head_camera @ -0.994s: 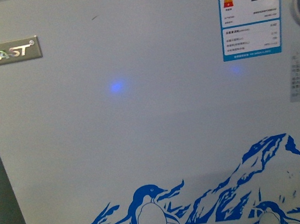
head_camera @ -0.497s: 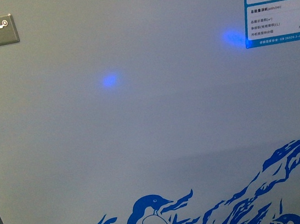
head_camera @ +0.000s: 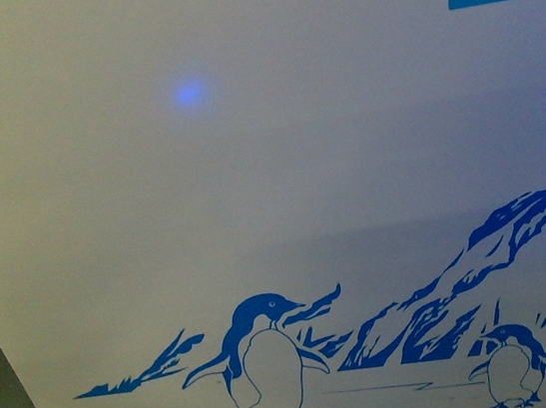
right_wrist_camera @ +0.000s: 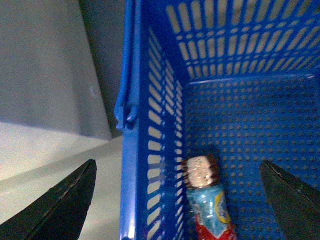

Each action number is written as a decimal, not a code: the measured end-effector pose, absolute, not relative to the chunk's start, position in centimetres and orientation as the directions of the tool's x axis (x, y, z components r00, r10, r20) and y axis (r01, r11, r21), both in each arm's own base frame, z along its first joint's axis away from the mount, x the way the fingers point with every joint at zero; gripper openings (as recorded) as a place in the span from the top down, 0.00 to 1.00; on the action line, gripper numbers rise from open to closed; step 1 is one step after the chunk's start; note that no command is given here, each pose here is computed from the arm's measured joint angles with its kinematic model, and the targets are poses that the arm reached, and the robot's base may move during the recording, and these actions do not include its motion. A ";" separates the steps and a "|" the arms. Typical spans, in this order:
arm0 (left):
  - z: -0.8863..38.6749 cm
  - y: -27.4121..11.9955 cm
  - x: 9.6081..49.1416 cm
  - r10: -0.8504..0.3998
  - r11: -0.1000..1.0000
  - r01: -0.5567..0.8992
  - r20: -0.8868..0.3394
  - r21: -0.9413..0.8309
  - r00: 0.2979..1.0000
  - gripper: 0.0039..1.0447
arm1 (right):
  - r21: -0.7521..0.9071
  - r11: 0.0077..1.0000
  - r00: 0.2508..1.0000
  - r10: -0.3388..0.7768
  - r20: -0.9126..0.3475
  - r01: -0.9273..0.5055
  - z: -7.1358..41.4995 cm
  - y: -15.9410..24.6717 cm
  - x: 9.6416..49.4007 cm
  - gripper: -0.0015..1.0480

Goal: Put drink in fridge

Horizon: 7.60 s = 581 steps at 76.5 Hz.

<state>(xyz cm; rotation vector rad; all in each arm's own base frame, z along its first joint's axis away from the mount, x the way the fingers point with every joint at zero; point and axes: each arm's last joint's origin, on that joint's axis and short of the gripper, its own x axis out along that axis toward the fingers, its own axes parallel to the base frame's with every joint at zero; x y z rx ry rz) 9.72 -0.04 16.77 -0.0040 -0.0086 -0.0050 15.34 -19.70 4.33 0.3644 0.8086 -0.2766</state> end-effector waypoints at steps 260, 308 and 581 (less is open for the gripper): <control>16.8 0.0 9.7 -0.005 1.000 0.005 0.009 -0.004 1.000 0.08 | -0.118 0.983 0.990 -0.140 0.007 0.140 27.5 -15.2 9.9 0.64; 16.8 0.0 9.7 -0.005 1.000 0.005 0.009 -0.004 1.000 0.08 | 0.193 0.972 0.989 0.118 0.086 -0.132 27.4 -7.1 10.3 0.64; 16.8 0.0 9.7 -0.005 1.000 0.005 0.009 -0.004 1.000 0.08 | 0.004 1.000 0.983 -0.021 0.181 0.021 27.5 0.1 10.2 0.64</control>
